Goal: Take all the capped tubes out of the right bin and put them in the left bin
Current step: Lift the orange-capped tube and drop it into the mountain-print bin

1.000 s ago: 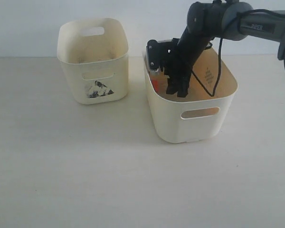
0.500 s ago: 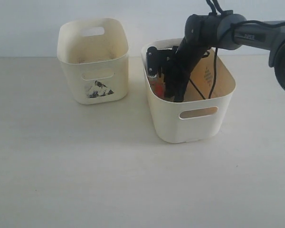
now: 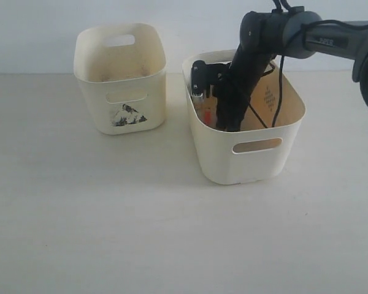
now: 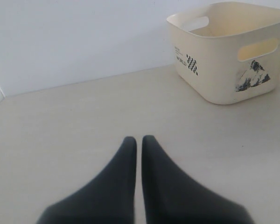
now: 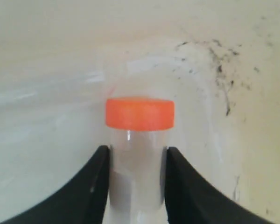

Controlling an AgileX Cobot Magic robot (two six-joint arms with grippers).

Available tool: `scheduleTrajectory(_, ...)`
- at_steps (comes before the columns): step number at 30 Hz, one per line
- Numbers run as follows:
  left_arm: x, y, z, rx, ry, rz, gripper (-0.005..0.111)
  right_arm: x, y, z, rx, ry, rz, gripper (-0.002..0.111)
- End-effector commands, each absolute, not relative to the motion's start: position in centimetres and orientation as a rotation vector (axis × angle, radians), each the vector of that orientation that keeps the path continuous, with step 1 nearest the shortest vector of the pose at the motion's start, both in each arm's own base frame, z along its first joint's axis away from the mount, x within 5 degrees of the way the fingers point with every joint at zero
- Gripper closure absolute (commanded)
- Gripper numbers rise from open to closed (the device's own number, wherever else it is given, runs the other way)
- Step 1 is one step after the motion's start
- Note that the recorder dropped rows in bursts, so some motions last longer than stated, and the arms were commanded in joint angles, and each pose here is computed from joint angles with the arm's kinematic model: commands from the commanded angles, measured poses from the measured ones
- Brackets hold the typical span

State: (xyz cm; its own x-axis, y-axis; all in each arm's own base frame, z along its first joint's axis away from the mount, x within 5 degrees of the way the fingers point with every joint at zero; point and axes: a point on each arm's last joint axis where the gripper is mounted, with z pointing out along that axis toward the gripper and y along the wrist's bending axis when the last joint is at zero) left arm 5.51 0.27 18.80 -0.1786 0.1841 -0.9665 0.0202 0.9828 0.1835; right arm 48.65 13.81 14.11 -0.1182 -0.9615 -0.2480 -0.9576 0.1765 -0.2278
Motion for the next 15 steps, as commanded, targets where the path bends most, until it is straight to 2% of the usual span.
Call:
scheduleTrajectory(1, 5.5, 0.2, 19.0, 0.140, 1.735, 0.132, 0.102, 47.7, 13.6, 18.8, -1.738, 2.152, -0.011, 0.108)
scheduleTrajectory(10, 5.5, 0.2, 19.0, 0.140, 1.735, 0.132, 0.102, 46.2, 13.6, 28.1, -1.454, 2.048, -0.024, 0.108)
scheduleTrajectory(15, 5.5, 0.2, 19.0, 0.140, 1.735, 0.132, 0.102, 45.1, 15.1, 31.6, -1.194, 2.004, 0.254, 0.108)
